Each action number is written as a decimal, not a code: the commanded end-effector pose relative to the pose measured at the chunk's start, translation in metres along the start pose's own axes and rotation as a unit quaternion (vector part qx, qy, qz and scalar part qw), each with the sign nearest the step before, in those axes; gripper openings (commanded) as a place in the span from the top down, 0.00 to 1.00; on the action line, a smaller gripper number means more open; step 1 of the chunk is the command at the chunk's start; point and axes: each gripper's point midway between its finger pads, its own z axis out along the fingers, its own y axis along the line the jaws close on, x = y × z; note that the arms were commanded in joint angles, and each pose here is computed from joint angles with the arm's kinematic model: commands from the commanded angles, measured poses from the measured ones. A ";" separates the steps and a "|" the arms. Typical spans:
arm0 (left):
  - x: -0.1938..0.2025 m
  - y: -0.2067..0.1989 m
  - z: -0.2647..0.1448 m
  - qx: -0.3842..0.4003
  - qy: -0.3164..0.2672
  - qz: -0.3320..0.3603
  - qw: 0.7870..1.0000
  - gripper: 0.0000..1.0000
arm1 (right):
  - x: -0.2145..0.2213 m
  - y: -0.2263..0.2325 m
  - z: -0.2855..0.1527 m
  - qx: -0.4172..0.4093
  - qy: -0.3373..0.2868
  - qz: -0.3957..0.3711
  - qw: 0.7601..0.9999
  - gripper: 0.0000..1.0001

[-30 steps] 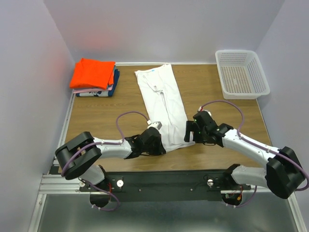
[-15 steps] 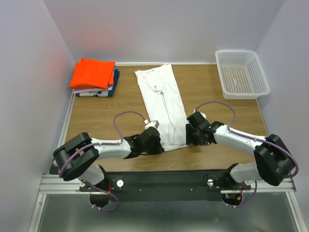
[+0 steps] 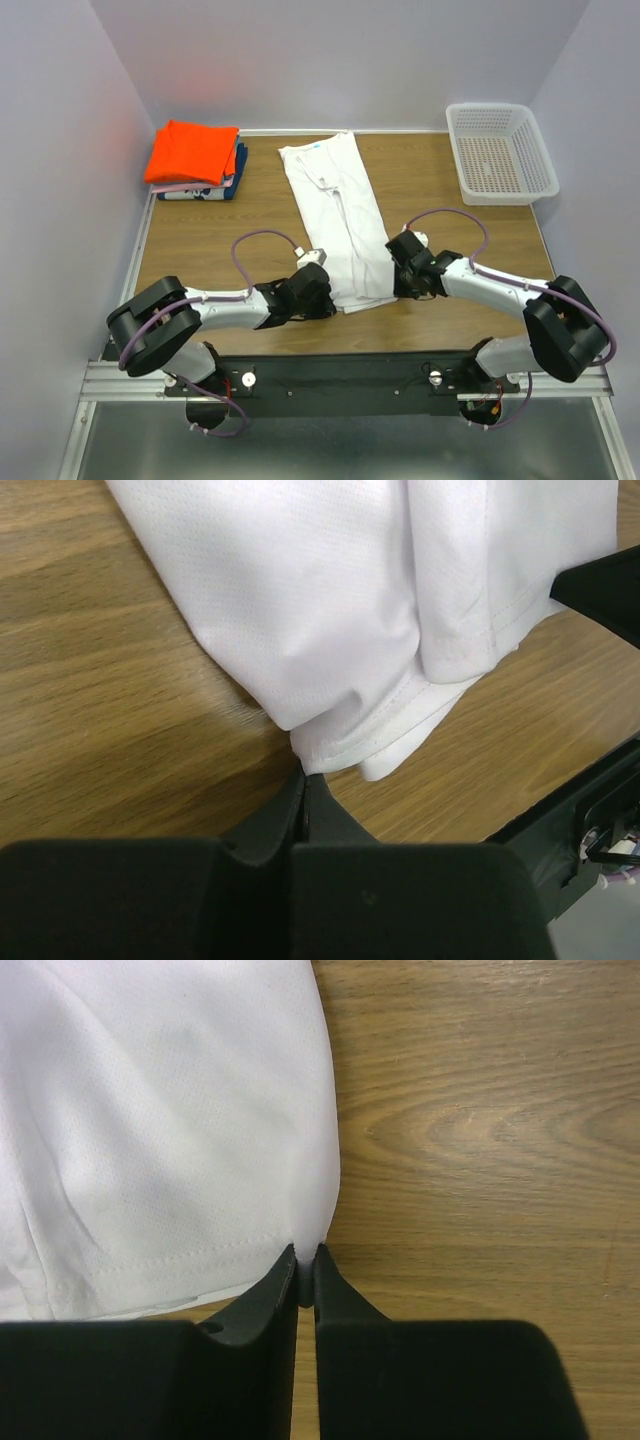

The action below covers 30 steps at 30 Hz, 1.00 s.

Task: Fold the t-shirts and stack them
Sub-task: Fold the tshirt

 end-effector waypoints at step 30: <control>-0.086 -0.018 -0.036 0.028 -0.120 0.049 0.991 1.00 | -0.101 0.077 -0.060 -0.137 -0.132 0.044 0.981 0.99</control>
